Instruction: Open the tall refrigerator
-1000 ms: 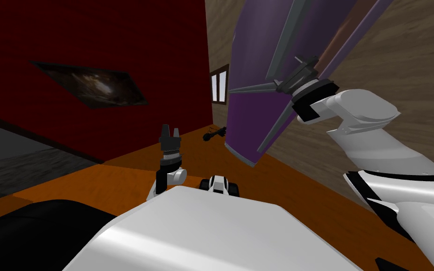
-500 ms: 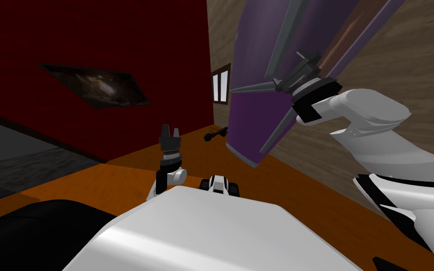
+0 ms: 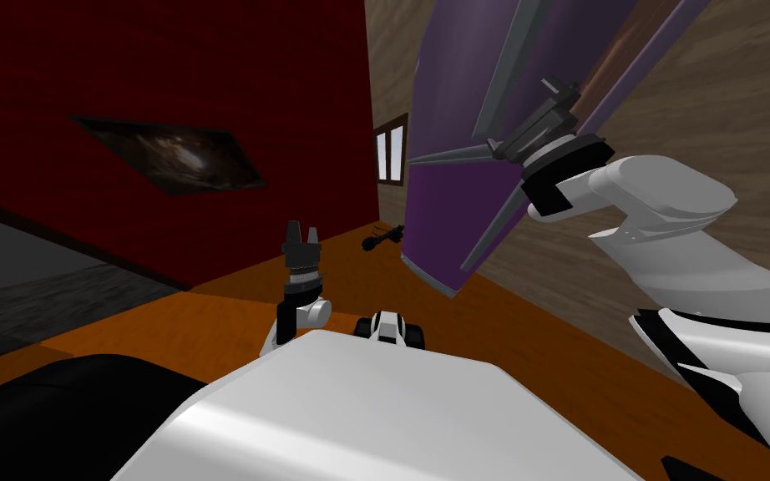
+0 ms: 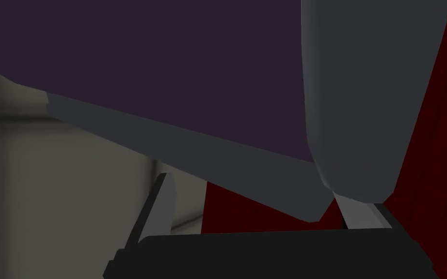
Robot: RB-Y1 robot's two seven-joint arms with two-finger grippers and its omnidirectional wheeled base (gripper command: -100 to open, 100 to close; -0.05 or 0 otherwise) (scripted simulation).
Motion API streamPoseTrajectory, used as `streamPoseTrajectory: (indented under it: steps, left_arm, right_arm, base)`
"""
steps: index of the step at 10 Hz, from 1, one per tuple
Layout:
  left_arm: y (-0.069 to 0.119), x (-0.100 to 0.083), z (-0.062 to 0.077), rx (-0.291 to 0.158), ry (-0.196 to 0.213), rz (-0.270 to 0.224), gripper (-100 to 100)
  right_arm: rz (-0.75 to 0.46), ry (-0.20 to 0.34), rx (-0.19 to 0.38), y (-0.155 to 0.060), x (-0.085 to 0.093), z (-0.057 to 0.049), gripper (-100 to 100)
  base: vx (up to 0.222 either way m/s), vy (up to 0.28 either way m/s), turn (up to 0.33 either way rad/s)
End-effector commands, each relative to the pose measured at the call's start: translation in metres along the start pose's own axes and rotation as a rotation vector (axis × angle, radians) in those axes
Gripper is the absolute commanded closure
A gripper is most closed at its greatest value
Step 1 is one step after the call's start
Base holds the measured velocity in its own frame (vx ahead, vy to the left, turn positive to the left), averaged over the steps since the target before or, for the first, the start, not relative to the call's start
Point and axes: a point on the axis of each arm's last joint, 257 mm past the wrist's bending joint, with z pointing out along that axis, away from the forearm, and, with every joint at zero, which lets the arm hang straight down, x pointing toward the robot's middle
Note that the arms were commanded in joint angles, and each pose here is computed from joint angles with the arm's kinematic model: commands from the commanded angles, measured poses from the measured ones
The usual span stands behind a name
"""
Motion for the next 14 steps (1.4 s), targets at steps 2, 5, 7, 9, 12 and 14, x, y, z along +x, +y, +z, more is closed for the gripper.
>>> streamPoseTrajectory:
  steps: [2,5,7,9,12,14]
  left_arm:
    - [0.000,0.000,0.000,0.000,0.000,-0.001,0]
    - [0.000,0.000,0.000,0.000,0.000,-0.001,0]
    - [0.000,0.000,0.000,0.000,0.000,-0.001,0]
    - [0.000,0.000,0.000,0.000,0.000,-0.001,0]
    - [0.000,0.000,0.000,0.000,0.000,0.000,0]
    - [0.000,0.000,0.000,0.000,0.000,0.000,0]
  right_arm:
    - [-0.022,0.043,-0.035,0.008,0.024,-0.004,100]
    - [-0.057,0.111,-0.084,0.016,0.061,-0.013,100]
    - [-0.081,0.158,-0.114,0.020,0.087,-0.020,100]
    - [-0.107,0.207,-0.142,0.021,0.112,-0.029,100]
    - [-0.113,0.222,-0.171,0.030,0.120,-0.035,100]
    - [-0.130,0.250,-0.173,0.029,0.133,-0.039,100]
  base:
    - [-0.026,0.271,-0.085]
    - [0.005,0.324,-0.028]
    - [-0.004,0.422,-0.055]
    - [-0.001,0.397,-0.039]
    - [0.003,0.223,-0.024]
    - [0.047,0.181,-0.025]
